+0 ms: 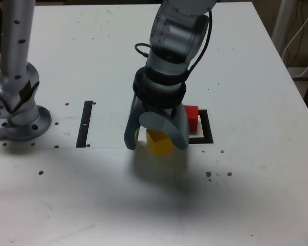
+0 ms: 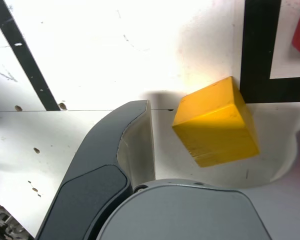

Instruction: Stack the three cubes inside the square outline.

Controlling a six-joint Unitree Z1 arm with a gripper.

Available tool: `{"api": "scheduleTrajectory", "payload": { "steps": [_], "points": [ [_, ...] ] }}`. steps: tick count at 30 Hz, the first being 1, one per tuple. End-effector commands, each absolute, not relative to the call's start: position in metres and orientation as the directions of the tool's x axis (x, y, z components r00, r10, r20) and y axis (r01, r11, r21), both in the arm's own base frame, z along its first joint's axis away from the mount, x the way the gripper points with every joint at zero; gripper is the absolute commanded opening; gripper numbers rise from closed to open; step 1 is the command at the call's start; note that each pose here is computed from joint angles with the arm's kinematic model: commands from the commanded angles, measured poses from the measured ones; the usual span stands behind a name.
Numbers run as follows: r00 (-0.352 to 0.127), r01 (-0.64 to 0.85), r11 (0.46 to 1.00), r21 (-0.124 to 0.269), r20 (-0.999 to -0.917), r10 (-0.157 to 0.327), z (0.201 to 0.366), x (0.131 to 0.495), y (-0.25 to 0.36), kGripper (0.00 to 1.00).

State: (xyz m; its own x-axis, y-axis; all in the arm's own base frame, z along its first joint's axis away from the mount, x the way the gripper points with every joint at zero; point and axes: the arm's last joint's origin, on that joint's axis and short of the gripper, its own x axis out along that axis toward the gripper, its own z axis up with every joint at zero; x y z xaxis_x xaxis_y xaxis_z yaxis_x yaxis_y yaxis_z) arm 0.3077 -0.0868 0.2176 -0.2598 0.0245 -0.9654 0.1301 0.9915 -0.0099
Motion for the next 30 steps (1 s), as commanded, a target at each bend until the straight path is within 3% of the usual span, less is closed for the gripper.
{"api": "scheduleTrajectory", "payload": {
  "steps": [1, 6, 16, 26, 30],
  "points": [
    [-0.260, 0.133, 0.991, -0.016, -0.9655, 0.020, 0.213, 0.310, -0.087, 0.84],
    [-0.240, 0.138, 0.990, -0.016, -0.9706, 0.018, 0.209, 0.312, -0.085, 0.76],
    [-0.243, 0.126, 0.992, -0.001, -0.9694, 0.030, 0.204, 0.311, -0.075, 0.65],
    [-0.254, 0.145, 0.988, -0.043, -0.9672, -0.005, 0.197, 0.313, -0.076, 0.60],
    [-0.258, 0.153, 0.987, -0.051, -0.9661, -0.010, 0.197, 0.313, -0.076, 0.53]
  ]
}}
